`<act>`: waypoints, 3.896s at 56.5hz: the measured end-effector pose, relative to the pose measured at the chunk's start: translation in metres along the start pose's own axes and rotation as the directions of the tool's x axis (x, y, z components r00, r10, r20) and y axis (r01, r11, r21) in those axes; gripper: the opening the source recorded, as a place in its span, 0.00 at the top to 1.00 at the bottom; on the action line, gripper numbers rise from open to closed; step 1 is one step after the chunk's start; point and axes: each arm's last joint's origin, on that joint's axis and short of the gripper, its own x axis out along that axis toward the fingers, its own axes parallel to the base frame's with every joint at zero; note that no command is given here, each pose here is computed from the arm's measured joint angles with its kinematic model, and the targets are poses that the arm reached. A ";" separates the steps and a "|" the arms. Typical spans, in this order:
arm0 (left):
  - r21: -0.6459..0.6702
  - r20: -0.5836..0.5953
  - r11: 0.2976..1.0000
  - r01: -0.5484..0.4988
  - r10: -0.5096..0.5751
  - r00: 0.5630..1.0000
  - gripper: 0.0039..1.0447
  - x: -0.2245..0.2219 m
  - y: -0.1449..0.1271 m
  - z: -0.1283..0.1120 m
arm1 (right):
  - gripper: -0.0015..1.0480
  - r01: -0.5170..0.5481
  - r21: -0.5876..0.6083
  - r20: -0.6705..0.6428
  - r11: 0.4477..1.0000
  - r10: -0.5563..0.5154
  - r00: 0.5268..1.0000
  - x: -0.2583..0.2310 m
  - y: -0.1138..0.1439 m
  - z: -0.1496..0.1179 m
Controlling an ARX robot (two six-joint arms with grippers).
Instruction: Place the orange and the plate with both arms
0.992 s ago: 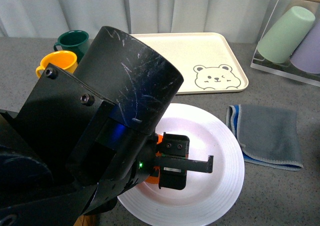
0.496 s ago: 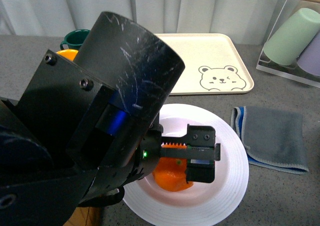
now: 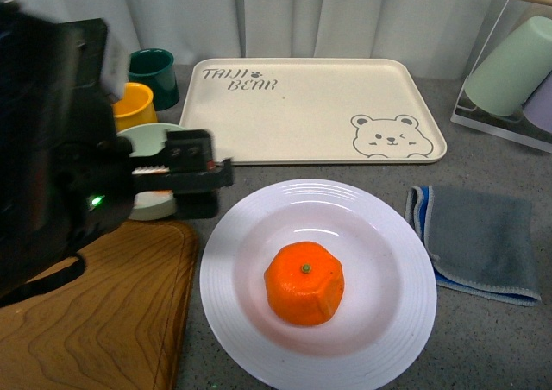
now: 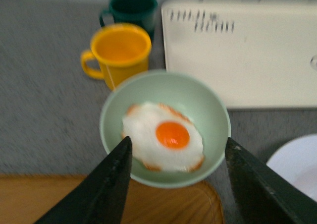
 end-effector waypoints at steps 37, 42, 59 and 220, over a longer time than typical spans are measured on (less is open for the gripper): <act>0.014 0.296 1.000 -0.002 -0.002 0.955 0.97 -0.097 0.074 0.027 | 0.09 0.002 0.000 0.000 1.000 -0.002 1.000 0.000 0.000 0.000; 0.012 0.310 1.000 -0.002 -0.002 0.951 0.97 -0.105 0.077 0.031 | 0.09 0.002 0.000 0.000 1.000 -0.002 1.000 0.000 0.000 0.000; 0.009 0.339 1.000 -0.005 0.001 0.941 0.97 -0.121 0.090 0.034 | 0.09 0.001 0.000 0.000 1.000 -0.001 1.000 0.000 0.000 0.000; 0.012 0.346 1.000 -0.003 -0.002 0.938 0.06 -0.158 0.090 0.022 | 0.92 0.369 0.666 -0.743 0.649 0.625 0.242 0.174 0.061 -0.119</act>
